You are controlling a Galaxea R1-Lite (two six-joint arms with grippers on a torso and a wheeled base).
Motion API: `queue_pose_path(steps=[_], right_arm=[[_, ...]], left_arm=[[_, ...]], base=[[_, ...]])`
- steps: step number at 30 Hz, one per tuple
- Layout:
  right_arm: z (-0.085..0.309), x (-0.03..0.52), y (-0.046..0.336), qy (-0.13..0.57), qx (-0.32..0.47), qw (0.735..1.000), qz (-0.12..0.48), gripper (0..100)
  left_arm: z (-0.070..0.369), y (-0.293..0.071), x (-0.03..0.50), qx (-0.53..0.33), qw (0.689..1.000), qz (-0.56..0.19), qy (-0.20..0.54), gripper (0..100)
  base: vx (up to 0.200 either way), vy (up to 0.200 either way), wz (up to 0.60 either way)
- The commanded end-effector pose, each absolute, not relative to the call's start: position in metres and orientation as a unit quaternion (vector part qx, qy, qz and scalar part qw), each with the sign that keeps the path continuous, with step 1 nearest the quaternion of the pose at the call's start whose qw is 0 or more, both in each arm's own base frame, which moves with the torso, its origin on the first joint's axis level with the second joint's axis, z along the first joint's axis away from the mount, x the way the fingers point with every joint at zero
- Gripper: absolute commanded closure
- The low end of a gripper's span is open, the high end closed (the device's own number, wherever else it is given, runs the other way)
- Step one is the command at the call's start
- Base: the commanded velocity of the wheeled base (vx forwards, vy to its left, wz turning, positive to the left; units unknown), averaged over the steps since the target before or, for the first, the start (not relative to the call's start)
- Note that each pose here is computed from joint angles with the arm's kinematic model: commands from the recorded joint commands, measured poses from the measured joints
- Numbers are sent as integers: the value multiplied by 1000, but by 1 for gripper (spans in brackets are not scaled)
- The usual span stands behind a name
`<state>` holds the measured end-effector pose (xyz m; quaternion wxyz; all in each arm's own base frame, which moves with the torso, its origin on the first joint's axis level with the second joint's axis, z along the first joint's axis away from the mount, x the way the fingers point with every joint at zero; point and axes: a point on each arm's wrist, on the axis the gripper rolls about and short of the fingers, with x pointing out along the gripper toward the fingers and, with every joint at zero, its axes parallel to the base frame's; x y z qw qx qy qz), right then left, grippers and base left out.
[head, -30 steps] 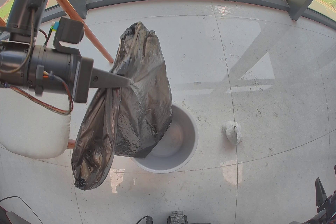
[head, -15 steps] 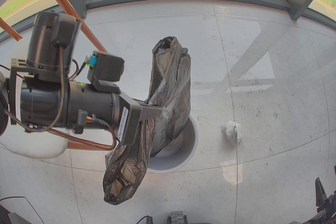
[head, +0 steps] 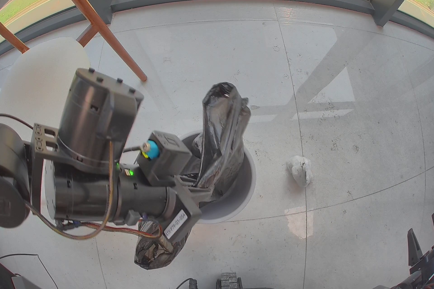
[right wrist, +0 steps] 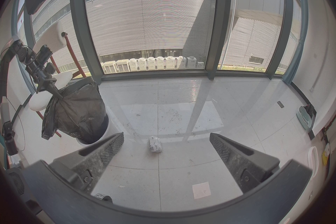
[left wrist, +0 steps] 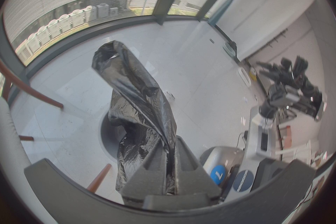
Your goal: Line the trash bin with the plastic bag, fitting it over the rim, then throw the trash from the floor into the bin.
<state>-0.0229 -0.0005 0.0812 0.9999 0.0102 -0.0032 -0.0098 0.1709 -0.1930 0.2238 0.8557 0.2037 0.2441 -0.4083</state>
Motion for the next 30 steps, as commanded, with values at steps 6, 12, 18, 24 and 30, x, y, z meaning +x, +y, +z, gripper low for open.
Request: queue_pose_path(steps=[6,12,18,24,30], right_arm=[[76,-22,0,2,4,1000,-5,0],[81,-23,0,-15,3,1000,-5,0],[151,-3,1,29,102,989,100,0],[188,44,16,145,182,958,168,0],[202,72,41,246,239,899,272,0]], left_arm=[[197,-194,157,330,815,-413,237,100],[184,-188,149,370,812,-377,248,100],[174,-191,134,406,814,-338,240,100],[170,-205,124,403,844,-305,180,100],[168,-219,130,407,843,-305,176,100]], base=[[0,0,0],[0,0,0],[0,0,0],[0,0,0],[0,0,0]])
